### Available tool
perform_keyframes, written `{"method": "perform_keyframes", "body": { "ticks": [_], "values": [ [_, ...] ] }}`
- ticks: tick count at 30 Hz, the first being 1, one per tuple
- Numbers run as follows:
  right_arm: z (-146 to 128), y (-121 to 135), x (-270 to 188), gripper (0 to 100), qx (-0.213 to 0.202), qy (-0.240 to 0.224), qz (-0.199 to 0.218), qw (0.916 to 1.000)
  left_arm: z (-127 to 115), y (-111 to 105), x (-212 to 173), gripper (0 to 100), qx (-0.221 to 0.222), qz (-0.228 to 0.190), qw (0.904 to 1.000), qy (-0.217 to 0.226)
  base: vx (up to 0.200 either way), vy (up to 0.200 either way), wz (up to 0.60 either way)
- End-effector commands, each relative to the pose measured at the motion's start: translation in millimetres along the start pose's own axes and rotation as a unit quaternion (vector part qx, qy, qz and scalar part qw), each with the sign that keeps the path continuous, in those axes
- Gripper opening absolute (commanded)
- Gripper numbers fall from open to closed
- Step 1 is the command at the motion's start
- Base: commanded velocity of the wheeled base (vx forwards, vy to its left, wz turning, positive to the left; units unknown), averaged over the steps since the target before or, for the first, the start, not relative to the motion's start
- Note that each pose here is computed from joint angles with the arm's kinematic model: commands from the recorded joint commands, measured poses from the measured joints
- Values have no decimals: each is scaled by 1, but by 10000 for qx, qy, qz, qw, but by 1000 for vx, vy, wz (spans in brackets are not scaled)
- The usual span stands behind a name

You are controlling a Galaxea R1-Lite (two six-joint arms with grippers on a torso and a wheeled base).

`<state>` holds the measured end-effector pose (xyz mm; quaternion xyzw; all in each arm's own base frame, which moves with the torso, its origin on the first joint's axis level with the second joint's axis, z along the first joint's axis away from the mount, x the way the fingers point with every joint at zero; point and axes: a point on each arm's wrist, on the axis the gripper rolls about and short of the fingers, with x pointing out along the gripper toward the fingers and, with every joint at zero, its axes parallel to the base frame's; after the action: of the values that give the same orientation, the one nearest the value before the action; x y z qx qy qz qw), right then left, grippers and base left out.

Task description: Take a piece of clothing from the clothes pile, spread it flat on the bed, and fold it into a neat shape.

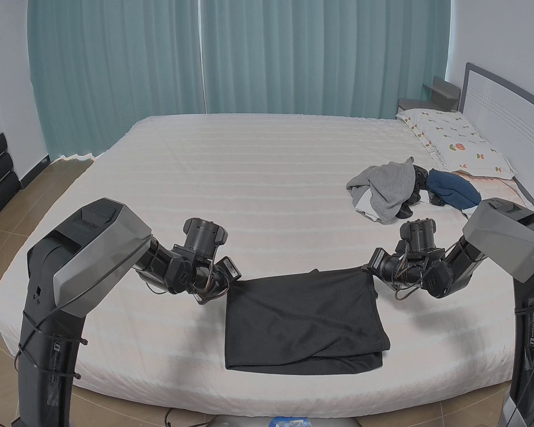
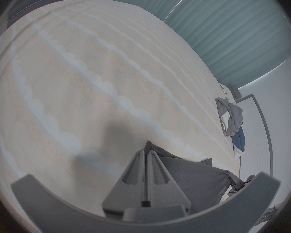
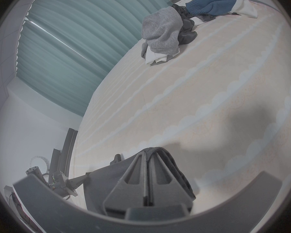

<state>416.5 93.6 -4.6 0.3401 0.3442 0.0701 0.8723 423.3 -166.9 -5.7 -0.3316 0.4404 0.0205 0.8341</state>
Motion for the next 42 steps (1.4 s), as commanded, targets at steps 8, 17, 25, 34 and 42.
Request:
{"method": "perform_keyframes", "body": {
  "ticks": [8,17,25,34,42],
  "values": [
    [-5,10,11,0,-101,-3,120,9999,0,4,-2,0,-22,106,9999,-3,0,0,0],
    [-9,13,16,100,-143,4,127,9998,-1,6,-1,0,-28,188,9998,-85,0,0,0],
    [3,19,-41,100,-73,-10,149,9999,0,8,1,0,-54,177,9998,-45,0,0,0],
    [-52,17,-130,100,-324,836,129,9959,0,8,2,0,-54,172,9998,-39,0,0,0],
    [-86,20,-142,100,-540,1242,-54,9908,0,8,2,0,-54,160,9998,-49,0,0,0]
  ]
}}
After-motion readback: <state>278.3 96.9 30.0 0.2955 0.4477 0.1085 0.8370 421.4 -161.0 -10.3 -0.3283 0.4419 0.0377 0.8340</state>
